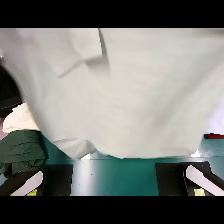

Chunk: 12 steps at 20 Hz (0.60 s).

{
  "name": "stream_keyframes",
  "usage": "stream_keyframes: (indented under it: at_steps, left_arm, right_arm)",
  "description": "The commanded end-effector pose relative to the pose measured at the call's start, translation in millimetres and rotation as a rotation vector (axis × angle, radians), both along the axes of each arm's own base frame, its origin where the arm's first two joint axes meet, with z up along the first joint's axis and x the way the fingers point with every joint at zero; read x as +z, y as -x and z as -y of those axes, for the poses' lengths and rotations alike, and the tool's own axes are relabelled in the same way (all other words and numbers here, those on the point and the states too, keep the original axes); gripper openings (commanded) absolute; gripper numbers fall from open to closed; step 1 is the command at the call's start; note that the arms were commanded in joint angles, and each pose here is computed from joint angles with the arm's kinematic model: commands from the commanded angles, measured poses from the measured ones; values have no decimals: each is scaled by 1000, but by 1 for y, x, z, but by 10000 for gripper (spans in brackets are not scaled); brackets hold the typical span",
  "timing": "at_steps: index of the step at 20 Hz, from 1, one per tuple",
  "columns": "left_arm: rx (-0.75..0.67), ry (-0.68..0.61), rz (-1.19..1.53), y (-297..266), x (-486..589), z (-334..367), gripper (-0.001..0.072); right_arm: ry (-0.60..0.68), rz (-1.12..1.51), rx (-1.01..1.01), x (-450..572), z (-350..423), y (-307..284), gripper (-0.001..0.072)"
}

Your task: Fold the shirts.

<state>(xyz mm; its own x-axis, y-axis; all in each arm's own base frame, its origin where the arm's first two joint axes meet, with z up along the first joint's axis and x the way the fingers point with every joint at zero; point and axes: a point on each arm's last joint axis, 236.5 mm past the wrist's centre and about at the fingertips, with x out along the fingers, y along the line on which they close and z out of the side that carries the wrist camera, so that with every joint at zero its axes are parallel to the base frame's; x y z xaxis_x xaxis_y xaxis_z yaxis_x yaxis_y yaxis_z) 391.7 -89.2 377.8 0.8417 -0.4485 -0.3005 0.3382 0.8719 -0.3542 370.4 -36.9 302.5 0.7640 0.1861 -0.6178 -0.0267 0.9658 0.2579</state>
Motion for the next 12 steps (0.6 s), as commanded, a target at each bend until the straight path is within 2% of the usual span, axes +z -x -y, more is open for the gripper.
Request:
stream_keyframes:
  at_steps: [1,3,6,9,12]
  left_arm:
    - [-89,-62,-385,-55,-163,23,26]
    - [-92,-100,-541,-82,-240,25,25]
    - [-13,-44,-653,-116,-308,9,26]
    - [53,22,-668,-138,-330,-11,26]
    - [70,32,-685,-136,-333,-28,26]
  right_arm:
    - [52,-391,41,-145,-8,-28,19]
    - [28,-525,87,-204,-24,-43,19]
    - [7,-627,114,-258,-34,-69,19]
    - [-19,-611,97,-267,-32,-102,19]
    - [-8,-563,90,-251,-25,-119,19]
